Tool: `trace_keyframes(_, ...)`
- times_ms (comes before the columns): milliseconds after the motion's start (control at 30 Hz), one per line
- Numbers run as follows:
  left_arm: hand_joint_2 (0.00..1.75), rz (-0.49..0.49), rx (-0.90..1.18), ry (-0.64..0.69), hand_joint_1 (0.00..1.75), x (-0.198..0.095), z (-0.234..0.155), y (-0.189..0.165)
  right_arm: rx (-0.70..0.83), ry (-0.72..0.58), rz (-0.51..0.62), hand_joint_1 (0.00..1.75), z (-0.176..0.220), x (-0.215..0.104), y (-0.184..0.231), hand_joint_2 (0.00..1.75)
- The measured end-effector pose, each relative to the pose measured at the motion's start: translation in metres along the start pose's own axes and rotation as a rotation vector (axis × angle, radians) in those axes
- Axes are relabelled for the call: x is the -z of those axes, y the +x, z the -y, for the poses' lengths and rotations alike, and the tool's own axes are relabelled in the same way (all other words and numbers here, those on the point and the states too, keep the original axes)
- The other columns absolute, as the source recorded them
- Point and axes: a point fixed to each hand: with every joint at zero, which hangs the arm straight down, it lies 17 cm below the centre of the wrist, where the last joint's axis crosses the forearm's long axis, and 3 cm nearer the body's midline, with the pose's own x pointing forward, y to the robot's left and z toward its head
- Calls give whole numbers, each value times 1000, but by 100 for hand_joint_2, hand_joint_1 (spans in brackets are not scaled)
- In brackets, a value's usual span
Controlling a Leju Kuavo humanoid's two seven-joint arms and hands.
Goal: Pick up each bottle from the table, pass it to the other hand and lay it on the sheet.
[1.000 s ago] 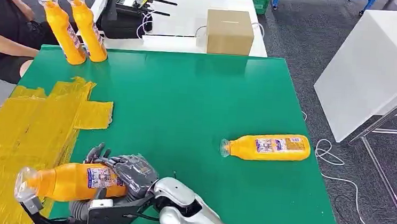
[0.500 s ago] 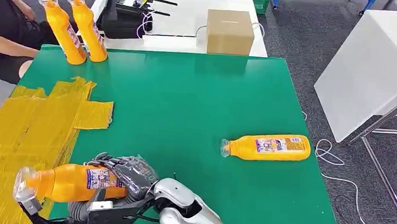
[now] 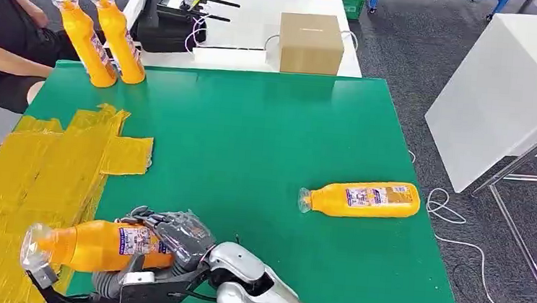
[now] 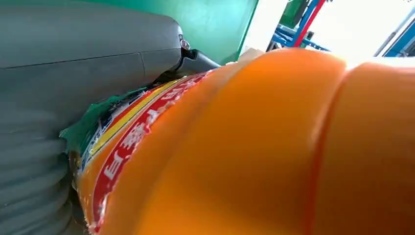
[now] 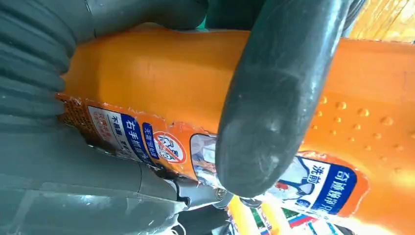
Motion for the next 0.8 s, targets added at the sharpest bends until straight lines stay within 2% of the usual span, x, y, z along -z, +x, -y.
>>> trace_keyframes(167,175,1,1,0,175,0,0,1,0,-1,1,175,0,0,0,175)
trace_keyframes(200,175,2,1,0,175,0,0,1,-1,-1,0,147,0,0,0,175)
trace_keyframes(233,175,1,2,0,175,0,0,0,0,-5,1,0,1,0,0,175)
trace_keyframes(267,175,2,10,0,175,1,0,0,3,-17,1,0,2,-1,0,175)
trace_keyframes(300,175,11,41,-3,175,2,1,3,9,-51,0,0,6,-2,1,0)
trace_keyframes(433,175,50,233,27,175,9,-9,18,50,-181,-38,0,24,-14,2,0)
trace_keyframes(600,175,135,482,102,175,21,-38,59,103,-311,-65,0,58,-37,-5,0)
trace_keyframes(800,175,186,591,159,175,23,-60,86,127,-405,-82,0,86,-58,-16,0)
